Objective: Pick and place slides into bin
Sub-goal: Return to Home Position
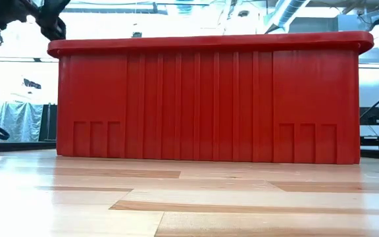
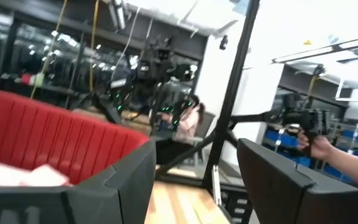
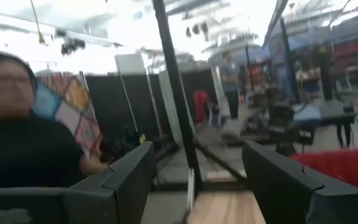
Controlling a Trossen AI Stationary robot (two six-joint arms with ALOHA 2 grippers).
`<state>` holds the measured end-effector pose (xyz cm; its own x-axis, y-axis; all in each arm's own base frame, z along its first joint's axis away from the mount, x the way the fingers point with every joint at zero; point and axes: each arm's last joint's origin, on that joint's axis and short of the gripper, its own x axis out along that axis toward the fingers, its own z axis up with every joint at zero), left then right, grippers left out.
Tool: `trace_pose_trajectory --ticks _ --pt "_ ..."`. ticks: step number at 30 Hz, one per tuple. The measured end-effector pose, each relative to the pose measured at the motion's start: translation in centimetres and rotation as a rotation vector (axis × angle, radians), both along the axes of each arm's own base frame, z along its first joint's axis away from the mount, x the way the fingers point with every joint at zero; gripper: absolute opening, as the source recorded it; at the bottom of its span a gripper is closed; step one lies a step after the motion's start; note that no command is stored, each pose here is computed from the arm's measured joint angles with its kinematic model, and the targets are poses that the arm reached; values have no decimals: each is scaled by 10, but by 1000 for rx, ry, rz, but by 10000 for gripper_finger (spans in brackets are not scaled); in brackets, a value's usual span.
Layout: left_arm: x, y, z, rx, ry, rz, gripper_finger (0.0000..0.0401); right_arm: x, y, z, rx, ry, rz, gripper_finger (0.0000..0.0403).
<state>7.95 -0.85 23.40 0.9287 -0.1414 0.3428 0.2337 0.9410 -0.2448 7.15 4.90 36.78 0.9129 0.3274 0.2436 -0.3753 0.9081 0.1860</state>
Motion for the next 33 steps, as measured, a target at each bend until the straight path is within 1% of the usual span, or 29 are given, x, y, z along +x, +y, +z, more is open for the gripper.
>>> trace_pose_trajectory --ticks 3,5,7,8,12,14,17,21,22,24,26,27,29,30,32,33 --pt "0 -8 -5 -19 55 24 216 1 2 -7 -43 62 8 240" --pt "-1 -13 -8 -25 92 56 216 4 6 -13 -47 101 35 240" --pt "-2 -17 -9 -16 114 78 216 6 11 -23 -101 125 131 240" --pt "-3 -19 -10 -12 125 85 216 6 14 -27 -117 113 191 240" --pt "-7 -26 -15 -7 186 109 216 -3 17 -42 -169 -8 404 240" --pt "-9 -28 -15 0 192 127 216 -7 14 -55 -148 -10 412 240" --pt "-12 -31 -13 16 182 116 216 -11 7 -80 -129 0 362 240" --pt "-13 -33 -13 32 185 101 216 -24 -2 -108 -98 -114 413 240" --pt "-13 -33 -13 38 184 100 216 -22 1 -116 -90 -99 423 240" --pt "-13 -33 -13 51 183 110 216 -17 5 -135 -127 20 428 240" --pt "-13 -33 -13 53 185 129 216 -16 7 -139 -96 41 442 240" --pt "-13 -33 -14 51 192 144 216 -14 8 -143 -85 50 418 240" --pt "-12 -32 -14 48 199 159 216 -10 11 -160 -121 115 410 240" --pt "-12 -32 -14 43 199 163 216 -10 12 -162 -138 130 429 240" --pt "-12 -33 -16 42 214 163 216 -12 12 -160 -127 130 463 240" --pt "-12 -33 -17 41 224 159 216 -12 12 -161 -119 153 466 240"
